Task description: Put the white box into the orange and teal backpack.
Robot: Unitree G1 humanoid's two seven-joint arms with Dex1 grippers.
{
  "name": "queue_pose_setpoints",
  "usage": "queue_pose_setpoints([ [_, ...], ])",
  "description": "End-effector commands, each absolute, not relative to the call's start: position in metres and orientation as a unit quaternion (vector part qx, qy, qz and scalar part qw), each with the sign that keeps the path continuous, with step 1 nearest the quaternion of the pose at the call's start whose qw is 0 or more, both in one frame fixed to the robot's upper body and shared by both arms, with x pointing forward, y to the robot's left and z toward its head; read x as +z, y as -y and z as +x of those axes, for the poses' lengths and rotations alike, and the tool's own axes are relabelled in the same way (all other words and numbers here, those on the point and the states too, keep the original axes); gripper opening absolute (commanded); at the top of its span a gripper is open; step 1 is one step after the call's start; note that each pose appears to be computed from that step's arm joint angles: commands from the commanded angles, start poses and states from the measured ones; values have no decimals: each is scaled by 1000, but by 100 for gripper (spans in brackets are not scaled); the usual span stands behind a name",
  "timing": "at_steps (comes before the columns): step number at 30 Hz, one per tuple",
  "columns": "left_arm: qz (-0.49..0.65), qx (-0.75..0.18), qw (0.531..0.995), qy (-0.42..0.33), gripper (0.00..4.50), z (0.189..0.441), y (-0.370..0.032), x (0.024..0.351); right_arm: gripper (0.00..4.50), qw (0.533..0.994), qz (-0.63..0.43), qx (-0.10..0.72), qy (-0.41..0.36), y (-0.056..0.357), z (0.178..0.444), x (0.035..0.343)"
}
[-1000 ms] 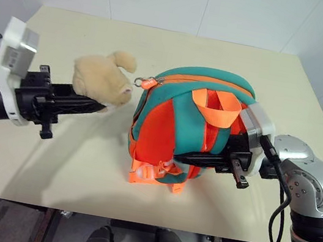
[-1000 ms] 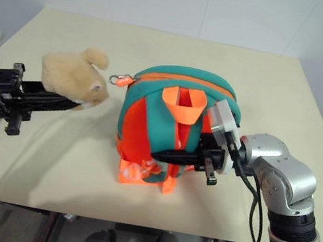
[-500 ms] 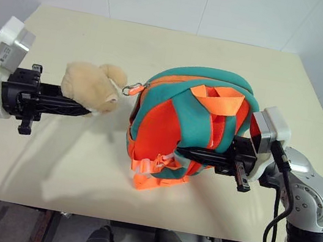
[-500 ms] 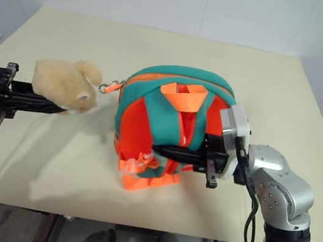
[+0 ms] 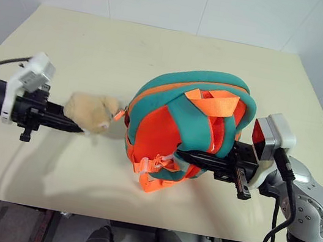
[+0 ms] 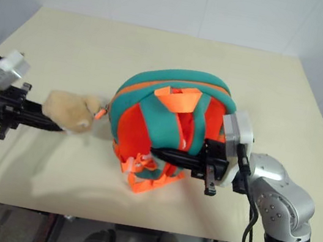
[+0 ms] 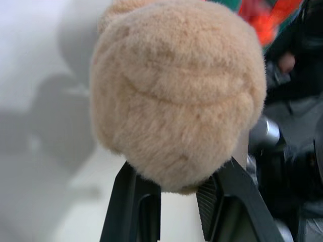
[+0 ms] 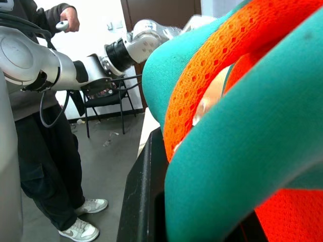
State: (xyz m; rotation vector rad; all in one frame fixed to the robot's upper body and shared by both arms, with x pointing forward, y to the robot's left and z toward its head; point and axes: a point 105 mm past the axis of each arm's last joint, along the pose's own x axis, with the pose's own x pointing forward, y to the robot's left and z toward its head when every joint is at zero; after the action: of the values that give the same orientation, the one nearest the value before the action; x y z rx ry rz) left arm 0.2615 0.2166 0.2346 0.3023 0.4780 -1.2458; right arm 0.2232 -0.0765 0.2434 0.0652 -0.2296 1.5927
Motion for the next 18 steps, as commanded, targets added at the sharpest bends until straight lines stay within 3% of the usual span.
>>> queue_pose_setpoints([
  [1, 163, -584, 756, -246, 56, 267, -215, 224, 0, 683, 17, 718, 132, 77, 215, 253],
  [11, 218, -613, 694, -308, 56, 278, -203, 179, 0, 683, 5, 720, 125, 79, 214, 249],
  [18, 227, -619, 695, -287, 46, 286, -197, 175, 0, 694, -22, 712, 103, 80, 219, 243],
])
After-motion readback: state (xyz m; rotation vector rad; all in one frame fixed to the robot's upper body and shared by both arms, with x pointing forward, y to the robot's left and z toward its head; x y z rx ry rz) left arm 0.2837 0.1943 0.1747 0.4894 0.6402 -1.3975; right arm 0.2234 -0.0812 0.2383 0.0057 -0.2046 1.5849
